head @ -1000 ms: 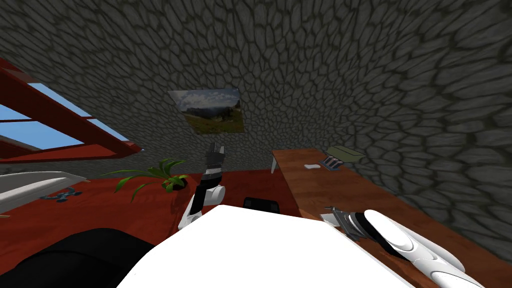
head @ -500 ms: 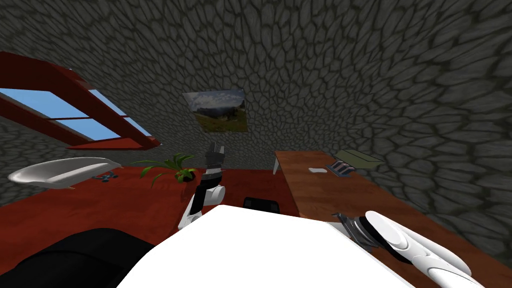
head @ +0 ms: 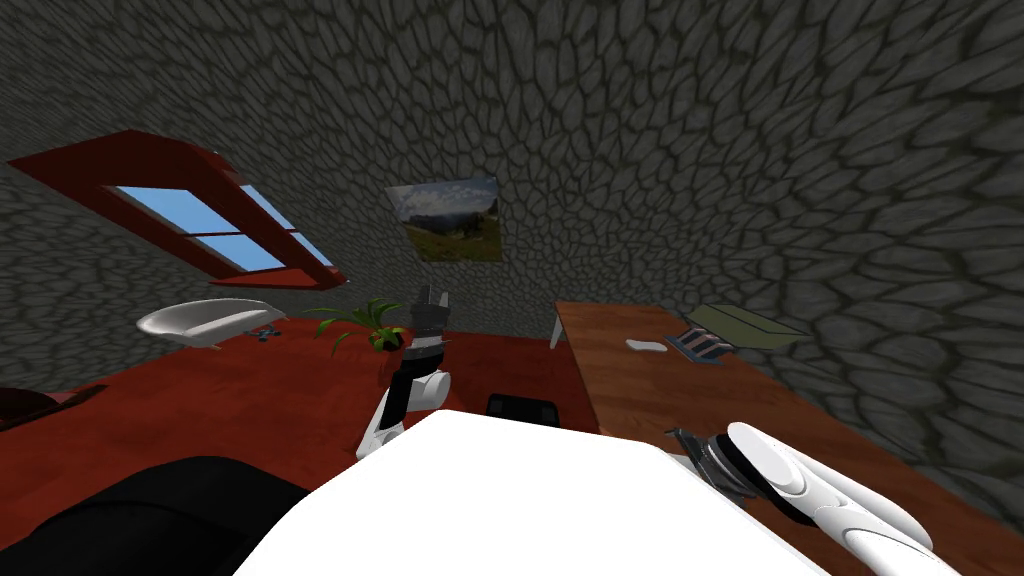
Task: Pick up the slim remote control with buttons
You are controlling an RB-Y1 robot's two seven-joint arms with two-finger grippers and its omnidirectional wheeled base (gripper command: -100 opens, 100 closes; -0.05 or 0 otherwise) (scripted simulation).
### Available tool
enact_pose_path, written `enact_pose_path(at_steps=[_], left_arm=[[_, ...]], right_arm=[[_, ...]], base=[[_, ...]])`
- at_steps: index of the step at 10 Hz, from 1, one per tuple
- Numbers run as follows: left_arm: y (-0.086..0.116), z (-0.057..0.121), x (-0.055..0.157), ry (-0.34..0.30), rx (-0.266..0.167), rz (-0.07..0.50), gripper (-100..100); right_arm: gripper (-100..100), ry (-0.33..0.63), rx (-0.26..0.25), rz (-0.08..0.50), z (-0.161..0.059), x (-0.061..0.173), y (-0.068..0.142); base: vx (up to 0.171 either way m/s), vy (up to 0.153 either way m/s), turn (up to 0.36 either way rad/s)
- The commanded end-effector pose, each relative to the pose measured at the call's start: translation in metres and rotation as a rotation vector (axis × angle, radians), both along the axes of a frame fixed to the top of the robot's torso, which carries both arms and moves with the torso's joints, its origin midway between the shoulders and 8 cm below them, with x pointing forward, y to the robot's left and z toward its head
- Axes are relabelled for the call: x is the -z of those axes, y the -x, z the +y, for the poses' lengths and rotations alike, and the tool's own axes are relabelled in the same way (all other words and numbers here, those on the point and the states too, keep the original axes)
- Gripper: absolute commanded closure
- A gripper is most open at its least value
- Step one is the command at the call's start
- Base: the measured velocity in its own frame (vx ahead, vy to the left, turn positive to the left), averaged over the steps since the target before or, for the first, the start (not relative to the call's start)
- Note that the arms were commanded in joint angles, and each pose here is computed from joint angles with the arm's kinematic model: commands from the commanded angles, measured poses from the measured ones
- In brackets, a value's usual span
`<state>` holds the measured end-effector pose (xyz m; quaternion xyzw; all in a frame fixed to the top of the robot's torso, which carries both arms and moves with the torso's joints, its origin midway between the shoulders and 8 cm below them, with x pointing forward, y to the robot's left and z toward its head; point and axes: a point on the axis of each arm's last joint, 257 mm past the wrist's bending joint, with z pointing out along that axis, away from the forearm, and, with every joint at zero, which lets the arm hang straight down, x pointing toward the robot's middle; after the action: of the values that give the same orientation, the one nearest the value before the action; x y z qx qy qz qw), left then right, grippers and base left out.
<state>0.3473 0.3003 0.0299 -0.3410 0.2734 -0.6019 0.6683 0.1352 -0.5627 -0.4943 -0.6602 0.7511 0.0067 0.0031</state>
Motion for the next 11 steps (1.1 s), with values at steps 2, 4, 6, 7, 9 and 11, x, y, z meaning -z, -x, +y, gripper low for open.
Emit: enact_pose_path(at_steps=[2, 4, 6, 7, 9, 11], left_arm=[[0.0, 0.0, 0.0, 0.0, 0.0, 0.0, 0], [0.0, 0.0, 0.0, 0.0, 0.0, 0.0, 0], [0.0, 0.0001, 0.0001, 0.0, 0.0, 0.0, 0], [0.0, 0.0001, 0.0001, 0.0, 0.0, 0.0, 0], [0.0001, 0.0001, 0.0001, 0.0, 0.0, 0.0, 0], [0.0001, 0.0001, 0.0001, 0.0, 0.0, 0.0, 0]], right_arm=[[-100, 0.001, 0.064, -0.002, 0.0008, 0.0123, 0.0021], [-100, 0.001, 0.071, -0.001, 0.0004, 0.0141, 0.002], [100, 0.001, 0.076, 0.0, 0.0004, 0.0149, 0.0028], [100, 0.001, 0.073, 0.001, 0.0005, 0.0149, 0.0027], [100, 0.001, 0.074, 0.001, 0.0005, 0.015, 0.0028], [100, 0.001, 0.051, -0.001, 0.0006, 0.0099, 0.0017]], base=[[-0.141, -0.048, 0.214], [-0.105, -0.014, 0.145], [-0.01, -0.001, -0.003], [0.0, 0.0, 0.0], [0.0, 0.0, 0.0], [0.038, -0.001, -0.12]])
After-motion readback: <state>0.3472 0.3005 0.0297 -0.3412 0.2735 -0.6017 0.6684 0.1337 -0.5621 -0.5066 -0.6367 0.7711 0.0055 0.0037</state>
